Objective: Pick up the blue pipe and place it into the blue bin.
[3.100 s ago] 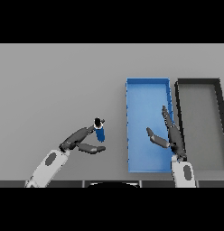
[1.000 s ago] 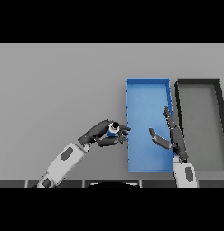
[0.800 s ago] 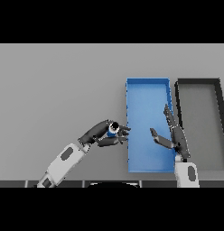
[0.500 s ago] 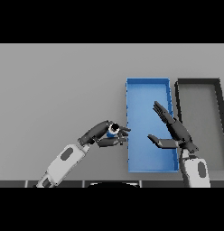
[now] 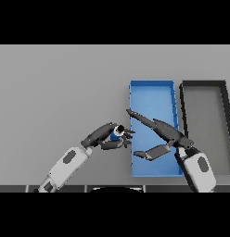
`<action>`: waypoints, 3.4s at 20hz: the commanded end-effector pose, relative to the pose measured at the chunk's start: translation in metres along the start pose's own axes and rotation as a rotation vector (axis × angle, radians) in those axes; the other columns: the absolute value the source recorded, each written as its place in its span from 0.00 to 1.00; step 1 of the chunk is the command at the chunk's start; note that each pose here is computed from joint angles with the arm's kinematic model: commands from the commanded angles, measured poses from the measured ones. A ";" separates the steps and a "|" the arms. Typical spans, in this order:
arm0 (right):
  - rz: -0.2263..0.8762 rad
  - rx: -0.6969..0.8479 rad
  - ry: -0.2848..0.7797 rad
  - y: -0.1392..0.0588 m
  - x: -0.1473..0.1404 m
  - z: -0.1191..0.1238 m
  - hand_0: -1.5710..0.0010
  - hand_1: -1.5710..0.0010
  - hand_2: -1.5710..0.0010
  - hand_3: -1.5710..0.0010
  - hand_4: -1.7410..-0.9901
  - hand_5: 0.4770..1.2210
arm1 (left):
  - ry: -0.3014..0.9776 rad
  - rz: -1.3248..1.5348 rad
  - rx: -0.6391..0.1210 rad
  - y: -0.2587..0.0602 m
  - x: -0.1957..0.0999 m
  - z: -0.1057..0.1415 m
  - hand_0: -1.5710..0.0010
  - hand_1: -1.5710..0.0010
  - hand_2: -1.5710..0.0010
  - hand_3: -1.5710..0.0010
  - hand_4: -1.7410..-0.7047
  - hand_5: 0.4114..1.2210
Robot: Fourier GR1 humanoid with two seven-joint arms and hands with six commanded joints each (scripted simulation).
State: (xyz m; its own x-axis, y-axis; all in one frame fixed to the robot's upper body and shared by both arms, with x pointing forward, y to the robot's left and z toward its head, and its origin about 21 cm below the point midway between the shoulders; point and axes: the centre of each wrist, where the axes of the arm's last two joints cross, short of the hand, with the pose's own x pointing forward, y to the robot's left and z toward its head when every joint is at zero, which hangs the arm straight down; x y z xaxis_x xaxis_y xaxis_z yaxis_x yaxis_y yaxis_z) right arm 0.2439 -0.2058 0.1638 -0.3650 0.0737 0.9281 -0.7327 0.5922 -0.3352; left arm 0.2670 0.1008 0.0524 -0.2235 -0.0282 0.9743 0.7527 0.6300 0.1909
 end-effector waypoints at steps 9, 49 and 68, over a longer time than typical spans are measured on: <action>0.038 0.183 -0.004 0.007 0.007 -0.063 1.00 1.00 1.00 1.00 0.68 0.07 | -0.019 0.034 -0.026 0.005 -0.003 -0.003 0.00 0.00 0.00 0.04 0.01 1.00; -0.032 0.292 -0.087 0.030 0.004 -0.113 0.00 0.00 0.00 0.00 0.34 1.00 | 0.042 -0.151 -0.096 0.018 -0.005 0.004 0.95 0.96 0.96 0.98 0.88 0.38; -0.274 0.246 -0.212 -0.026 0.096 -0.133 0.00 0.00 0.00 0.00 0.33 1.00 | 0.154 -0.099 -0.052 0.015 -0.010 0.014 1.00 1.00 1.00 1.00 0.85 0.10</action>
State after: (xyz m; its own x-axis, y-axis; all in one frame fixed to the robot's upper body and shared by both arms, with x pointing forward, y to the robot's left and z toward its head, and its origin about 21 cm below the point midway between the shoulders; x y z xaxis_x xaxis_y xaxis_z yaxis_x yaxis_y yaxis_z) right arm 0.3042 -0.1077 0.2840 -0.2321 -0.2459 0.9411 -0.9240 0.3580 -0.1343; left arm 0.2725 0.1212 0.0440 -0.2047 -0.2085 0.9564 0.7638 0.5771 0.2893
